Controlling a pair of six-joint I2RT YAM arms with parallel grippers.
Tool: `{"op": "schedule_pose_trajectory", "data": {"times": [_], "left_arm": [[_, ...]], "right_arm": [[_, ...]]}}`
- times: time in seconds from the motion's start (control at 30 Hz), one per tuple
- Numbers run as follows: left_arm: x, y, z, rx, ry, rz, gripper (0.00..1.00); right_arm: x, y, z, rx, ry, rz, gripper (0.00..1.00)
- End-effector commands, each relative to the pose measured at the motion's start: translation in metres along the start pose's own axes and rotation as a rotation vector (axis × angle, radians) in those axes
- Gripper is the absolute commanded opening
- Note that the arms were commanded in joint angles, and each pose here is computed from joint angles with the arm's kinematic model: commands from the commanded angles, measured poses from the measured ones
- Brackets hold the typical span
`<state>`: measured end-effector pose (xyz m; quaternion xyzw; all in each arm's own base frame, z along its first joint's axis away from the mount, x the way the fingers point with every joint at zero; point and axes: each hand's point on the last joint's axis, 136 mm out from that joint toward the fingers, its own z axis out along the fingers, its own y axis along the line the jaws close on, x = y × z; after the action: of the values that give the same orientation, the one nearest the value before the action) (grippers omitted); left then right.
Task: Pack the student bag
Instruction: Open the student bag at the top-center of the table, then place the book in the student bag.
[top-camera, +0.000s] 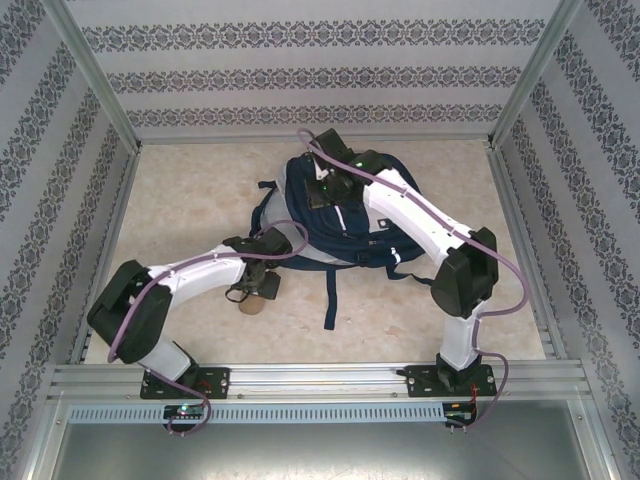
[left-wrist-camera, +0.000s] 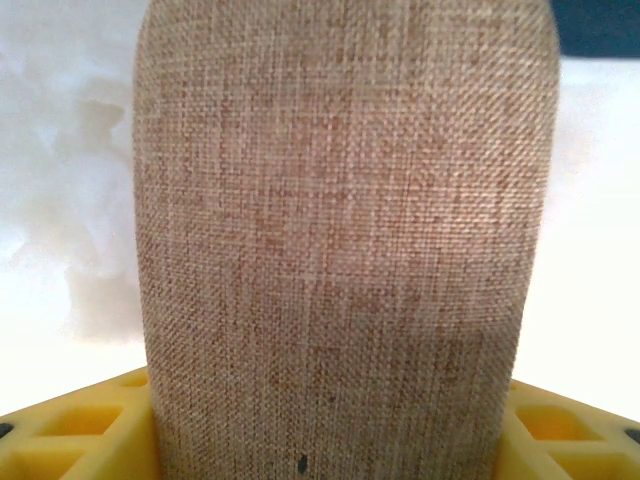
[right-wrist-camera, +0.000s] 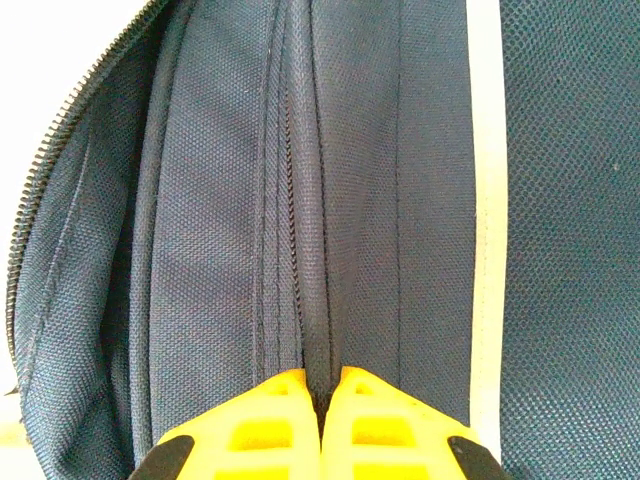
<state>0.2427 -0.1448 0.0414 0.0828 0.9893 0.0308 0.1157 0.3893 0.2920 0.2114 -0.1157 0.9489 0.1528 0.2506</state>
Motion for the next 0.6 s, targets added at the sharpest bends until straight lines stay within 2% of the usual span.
{"op": "schedule_pose_trajectory", "data": {"times": [0.0, 0.13, 0.33, 0.47, 0.57], "left_arm": [[0.002, -0.001, -0.023, 0.035, -0.031, -0.061, 0.54], [-0.016, -0.009, -0.052, 0.102, -0.096, -0.133, 0.55], [-0.082, -0.034, -0.096, 0.236, -0.226, -0.296, 0.57], [-0.125, -0.042, -0.093, 0.27, -0.24, -0.433, 0.57], [-0.15, -0.038, -0.083, 0.225, -0.242, -0.497, 0.57]], "right_arm": [[-0.024, 0.003, -0.035, -0.091, -0.106, 0.081, 0.0], [-0.028, 0.003, -0.048, -0.135, -0.13, 0.108, 0.0], [-0.031, 0.012, -0.065, -0.223, -0.163, 0.131, 0.0], [-0.027, 0.017, -0.07, -0.259, -0.158, 0.136, 0.0], [-0.024, 0.017, -0.073, -0.267, -0.157, 0.137, 0.0]]}}
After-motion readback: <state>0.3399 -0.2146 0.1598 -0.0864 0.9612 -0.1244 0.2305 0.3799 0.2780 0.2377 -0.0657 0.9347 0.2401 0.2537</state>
